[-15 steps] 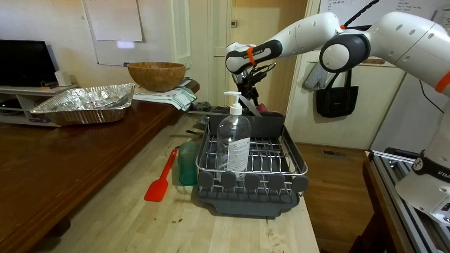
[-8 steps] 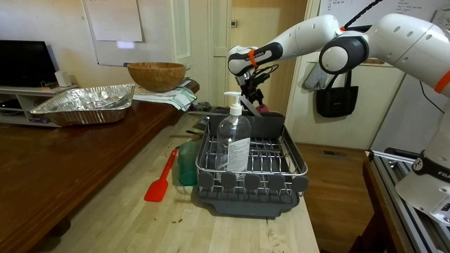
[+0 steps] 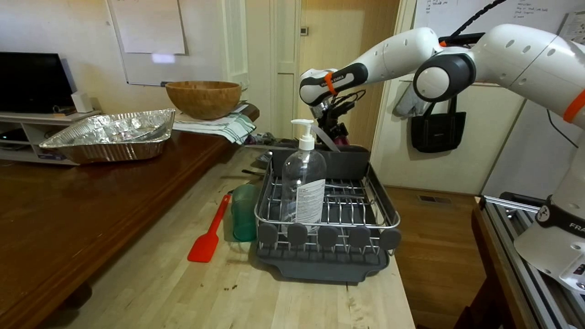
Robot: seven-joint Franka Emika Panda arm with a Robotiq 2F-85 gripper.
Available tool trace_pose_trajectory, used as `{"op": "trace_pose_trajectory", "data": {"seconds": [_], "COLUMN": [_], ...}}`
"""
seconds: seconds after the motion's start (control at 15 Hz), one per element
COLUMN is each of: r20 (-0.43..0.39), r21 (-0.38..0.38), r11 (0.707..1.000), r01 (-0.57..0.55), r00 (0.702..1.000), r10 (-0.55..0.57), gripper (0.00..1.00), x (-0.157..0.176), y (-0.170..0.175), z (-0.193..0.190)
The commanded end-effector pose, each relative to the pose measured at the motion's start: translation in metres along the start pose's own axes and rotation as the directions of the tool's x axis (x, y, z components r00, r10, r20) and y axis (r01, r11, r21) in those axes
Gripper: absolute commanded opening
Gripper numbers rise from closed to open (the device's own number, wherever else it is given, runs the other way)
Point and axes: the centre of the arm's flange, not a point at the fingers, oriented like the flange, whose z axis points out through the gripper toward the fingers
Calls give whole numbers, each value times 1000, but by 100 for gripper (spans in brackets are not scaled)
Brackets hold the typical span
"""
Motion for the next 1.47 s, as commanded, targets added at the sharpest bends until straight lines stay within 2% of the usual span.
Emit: {"op": "trace_pose_trajectory", "data": {"seconds": [0.0,0.2,0.33,0.47,0.67,0.87,1.13,1.4], "r20": [-21,-64,-152,-272,-440,-557,-665,-739], "r21": [2,-36,-56,-88,-130,-141,-139,-130], "r11": [1000,998,997,995,990,988,987,978], "r01": [-17,-43,-44,-50,-48,-55,-82,-163], "r00": [1000,997,988,962,898,830,746,673], "r10": [17,41,35,24,-15,-34,-32,14], "gripper": [54,49,49,49,49,49,49,49], "x": [24,3,-26,-50,-81,-109,-156,-207], "y": [-6,-8,-16,-22,-39,-69,-113,-157], "z": [-5,-22,-42,-74,-132,-184,-234,-261]}}
